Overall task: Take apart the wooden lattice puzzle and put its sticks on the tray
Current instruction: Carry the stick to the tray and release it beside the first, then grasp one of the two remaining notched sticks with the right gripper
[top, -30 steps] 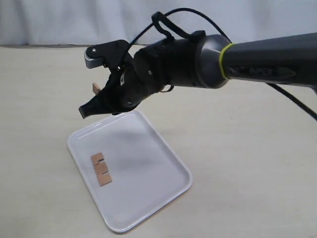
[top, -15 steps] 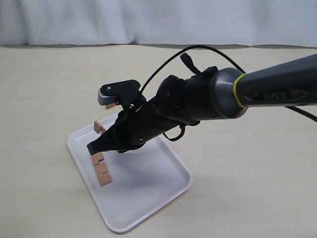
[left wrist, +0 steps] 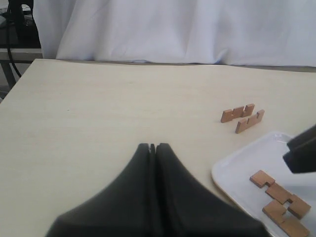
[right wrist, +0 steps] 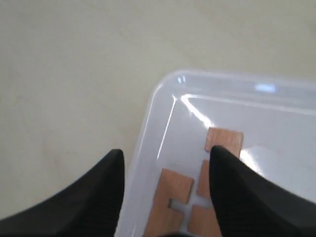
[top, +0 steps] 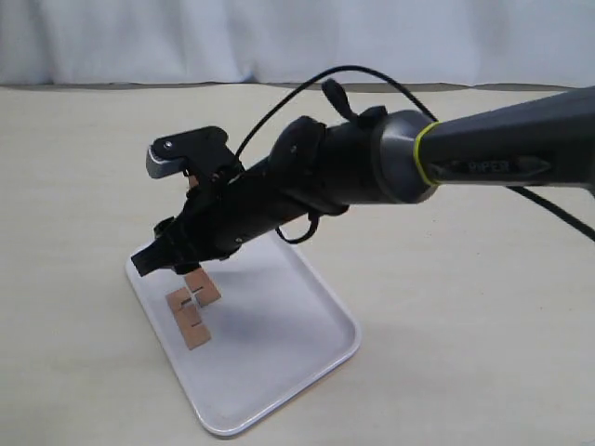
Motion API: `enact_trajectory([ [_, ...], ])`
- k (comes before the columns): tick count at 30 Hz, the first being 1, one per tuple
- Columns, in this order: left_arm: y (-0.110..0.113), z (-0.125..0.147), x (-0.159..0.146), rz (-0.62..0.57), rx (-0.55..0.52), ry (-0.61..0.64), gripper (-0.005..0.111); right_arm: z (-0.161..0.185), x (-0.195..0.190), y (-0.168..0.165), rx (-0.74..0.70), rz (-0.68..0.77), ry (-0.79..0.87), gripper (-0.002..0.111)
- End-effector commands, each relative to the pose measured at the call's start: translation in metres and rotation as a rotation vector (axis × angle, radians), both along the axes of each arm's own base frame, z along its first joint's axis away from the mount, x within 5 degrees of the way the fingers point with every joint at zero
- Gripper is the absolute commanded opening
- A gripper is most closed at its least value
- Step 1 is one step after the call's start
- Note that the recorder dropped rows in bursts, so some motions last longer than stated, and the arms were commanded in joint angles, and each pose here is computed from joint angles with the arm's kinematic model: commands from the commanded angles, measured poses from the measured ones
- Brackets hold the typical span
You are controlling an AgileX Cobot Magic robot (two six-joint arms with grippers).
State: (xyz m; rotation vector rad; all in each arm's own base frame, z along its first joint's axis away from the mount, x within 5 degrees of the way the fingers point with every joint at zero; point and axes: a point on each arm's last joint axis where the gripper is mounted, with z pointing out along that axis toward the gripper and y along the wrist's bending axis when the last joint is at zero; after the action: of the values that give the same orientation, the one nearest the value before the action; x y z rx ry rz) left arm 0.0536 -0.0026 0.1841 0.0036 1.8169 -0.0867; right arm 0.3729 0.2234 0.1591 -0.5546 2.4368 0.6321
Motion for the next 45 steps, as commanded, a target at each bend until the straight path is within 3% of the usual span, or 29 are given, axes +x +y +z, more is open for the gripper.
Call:
enact_trajectory([
  [1, 0.0, 0.0, 0.0, -0.008, -0.003, -0.01, 0.0, 0.035, 0.01, -0.005, -0.128, 0.072, -0.143, 0.048],
  [6, -0.001, 0.0, 0.0, -0.008, -0.005, -0.012, 0.0, 0.051, 0.038, -0.027, -0.22, -0.053, -0.139, 0.045],
  [10, -0.001, 0.0, 0.0, -0.008, -0.005, -0.012, 0.0, 0.049, 0.059, -0.041, -0.198, -0.164, -0.097, 0.047],
  [18, -0.001, 0.0, 0.0, -0.008, -0.005, -0.01, 0.0, 0.014, 0.083, -0.038, -0.173, -0.231, -0.109, 0.087],
  [22, -0.001, 0.0, 0.0, -0.008, -0.005, -0.01, 0.0, -0.001, 0.091, -0.038, -0.191, -0.223, -0.182, 0.095],
  [45, 0.0, 0.0, 0.0, -0.008, -0.001, -0.01, 0.0, -0.046, 0.104, -0.037, -0.254, -0.166, -0.292, 0.095],
])
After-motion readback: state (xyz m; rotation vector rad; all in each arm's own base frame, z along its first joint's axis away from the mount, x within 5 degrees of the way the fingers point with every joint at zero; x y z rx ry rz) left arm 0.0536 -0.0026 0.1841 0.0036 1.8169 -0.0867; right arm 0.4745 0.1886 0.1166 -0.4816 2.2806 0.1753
